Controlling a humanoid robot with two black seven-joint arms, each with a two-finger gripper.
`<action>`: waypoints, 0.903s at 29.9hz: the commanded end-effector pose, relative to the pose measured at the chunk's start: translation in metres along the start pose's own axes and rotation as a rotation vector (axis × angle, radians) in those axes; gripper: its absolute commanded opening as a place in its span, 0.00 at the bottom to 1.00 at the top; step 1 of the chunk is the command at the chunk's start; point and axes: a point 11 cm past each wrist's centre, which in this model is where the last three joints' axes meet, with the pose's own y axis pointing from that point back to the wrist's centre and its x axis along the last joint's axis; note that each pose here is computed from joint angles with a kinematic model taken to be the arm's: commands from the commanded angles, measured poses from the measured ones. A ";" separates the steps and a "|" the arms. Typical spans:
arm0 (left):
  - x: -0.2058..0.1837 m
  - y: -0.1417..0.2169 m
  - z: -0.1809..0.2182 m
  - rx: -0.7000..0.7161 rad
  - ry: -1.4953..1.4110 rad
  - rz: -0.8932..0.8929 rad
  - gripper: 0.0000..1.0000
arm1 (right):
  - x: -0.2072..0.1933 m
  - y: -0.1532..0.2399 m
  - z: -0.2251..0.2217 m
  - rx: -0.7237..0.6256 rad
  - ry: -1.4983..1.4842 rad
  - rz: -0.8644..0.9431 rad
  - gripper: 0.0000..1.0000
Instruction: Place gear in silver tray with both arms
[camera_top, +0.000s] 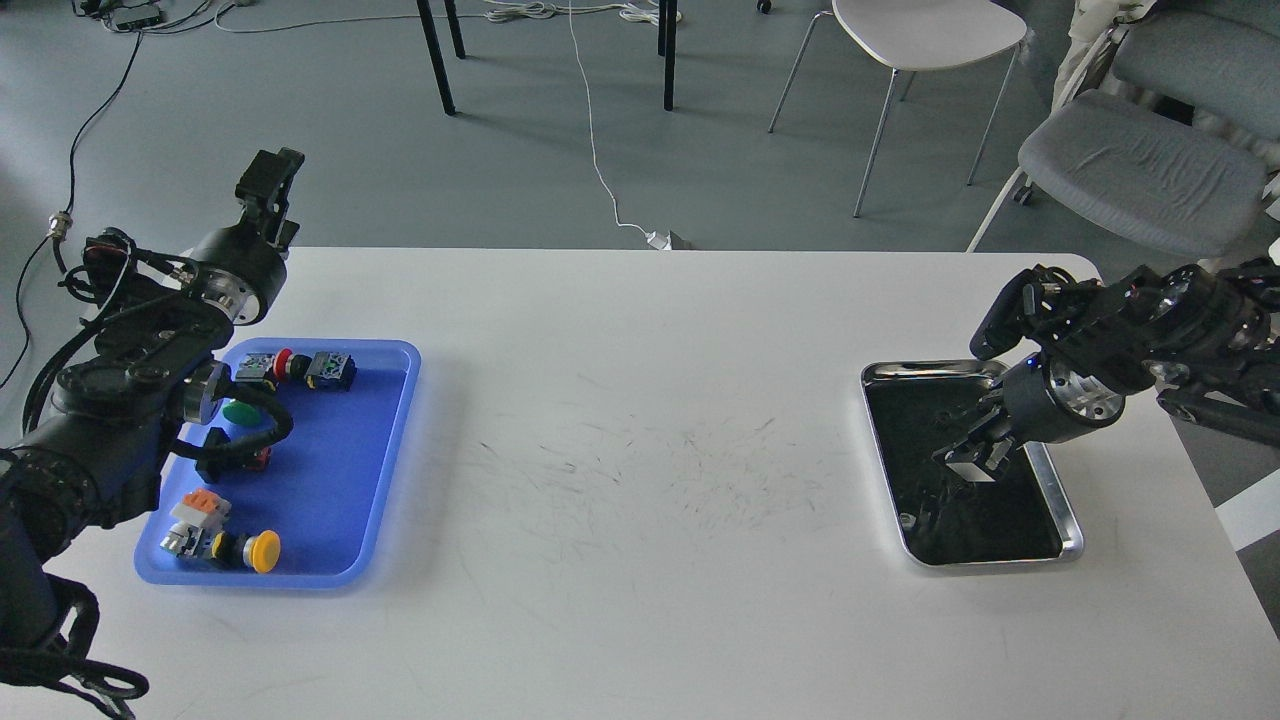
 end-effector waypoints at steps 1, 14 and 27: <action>0.005 0.003 -0.004 0.009 -0.001 0.004 0.97 | 0.020 0.014 0.016 -0.011 -0.142 0.134 0.80; 0.018 0.008 -0.008 0.017 0.018 -0.019 0.98 | 0.029 0.095 0.076 0.011 -0.658 0.604 0.87; 0.021 0.009 0.002 -0.040 0.271 -0.067 0.98 | -0.001 0.121 0.116 0.142 -1.281 1.125 0.94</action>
